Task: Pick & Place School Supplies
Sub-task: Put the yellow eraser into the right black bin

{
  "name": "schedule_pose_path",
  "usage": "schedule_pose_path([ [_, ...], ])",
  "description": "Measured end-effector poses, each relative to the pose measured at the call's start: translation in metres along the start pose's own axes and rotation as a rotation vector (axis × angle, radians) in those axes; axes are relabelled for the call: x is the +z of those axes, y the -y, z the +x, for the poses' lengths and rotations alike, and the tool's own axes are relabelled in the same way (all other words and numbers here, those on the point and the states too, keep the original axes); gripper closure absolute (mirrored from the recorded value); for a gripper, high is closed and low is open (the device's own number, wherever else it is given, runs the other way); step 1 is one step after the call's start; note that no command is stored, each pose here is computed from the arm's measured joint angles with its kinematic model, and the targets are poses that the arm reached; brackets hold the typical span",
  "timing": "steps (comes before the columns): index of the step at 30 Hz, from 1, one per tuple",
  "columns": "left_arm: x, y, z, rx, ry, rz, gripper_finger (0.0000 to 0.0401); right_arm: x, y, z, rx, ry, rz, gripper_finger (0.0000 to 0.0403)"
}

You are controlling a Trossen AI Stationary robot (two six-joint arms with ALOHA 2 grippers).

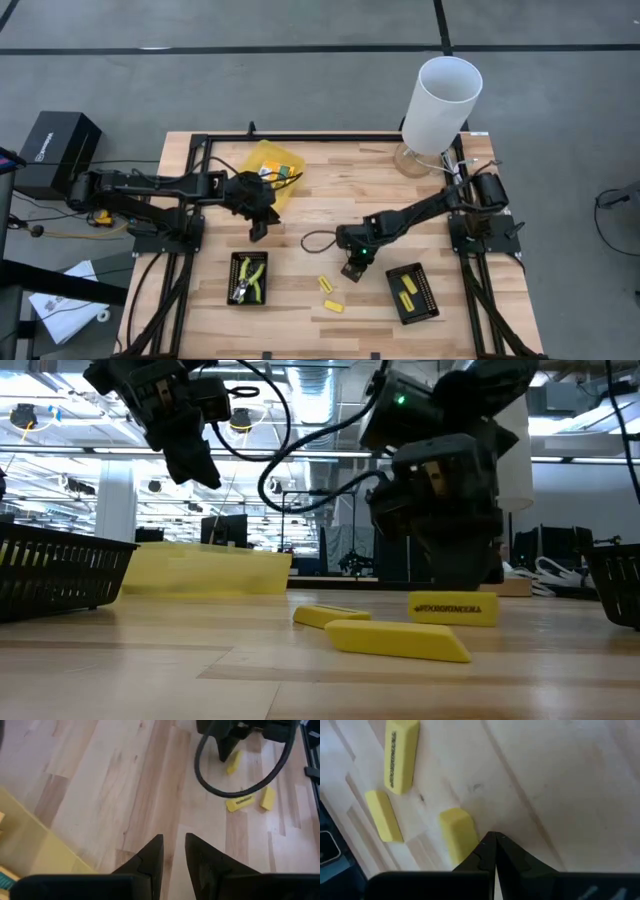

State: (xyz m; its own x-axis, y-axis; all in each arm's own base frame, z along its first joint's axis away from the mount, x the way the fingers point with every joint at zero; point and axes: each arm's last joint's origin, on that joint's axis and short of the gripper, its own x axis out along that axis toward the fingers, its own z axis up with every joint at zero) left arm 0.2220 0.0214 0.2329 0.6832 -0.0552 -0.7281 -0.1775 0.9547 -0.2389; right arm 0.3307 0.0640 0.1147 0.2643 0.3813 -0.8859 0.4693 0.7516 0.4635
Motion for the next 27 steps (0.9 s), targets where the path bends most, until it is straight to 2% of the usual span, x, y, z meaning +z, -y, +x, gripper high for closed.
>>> schedule_pose_path([
  [9,0.001,-0.008,-0.001,0.002,0.006,-0.028,0.0325,0.012,0.012,-0.006,0.006,0.018,-0.006,0.0403],
  [18,-0.018,-0.014,0.01,0.003,-0.052,-0.047,0.0325,0.021,0.021,-0.011,-0.037,0.084,0.031,0.0403],
  [21,-0.016,-0.013,0.009,-0.018,-0.032,-0.049,0.0325,0.033,0.026,-0.019,-0.041,0.171,0.055,0.0403],
  [24,-0.012,-0.011,0.003,-0.033,0.019,-0.063,0.0325,0.044,0.028,-0.034,-0.108,0.312,0.073,0.0403],
  [27,-0.011,-0.01,-0.005,-0.04,0.059,-0.059,0.0325,0.052,0.022,-0.062,-0.062,0.434,0.071,0.0403],
])
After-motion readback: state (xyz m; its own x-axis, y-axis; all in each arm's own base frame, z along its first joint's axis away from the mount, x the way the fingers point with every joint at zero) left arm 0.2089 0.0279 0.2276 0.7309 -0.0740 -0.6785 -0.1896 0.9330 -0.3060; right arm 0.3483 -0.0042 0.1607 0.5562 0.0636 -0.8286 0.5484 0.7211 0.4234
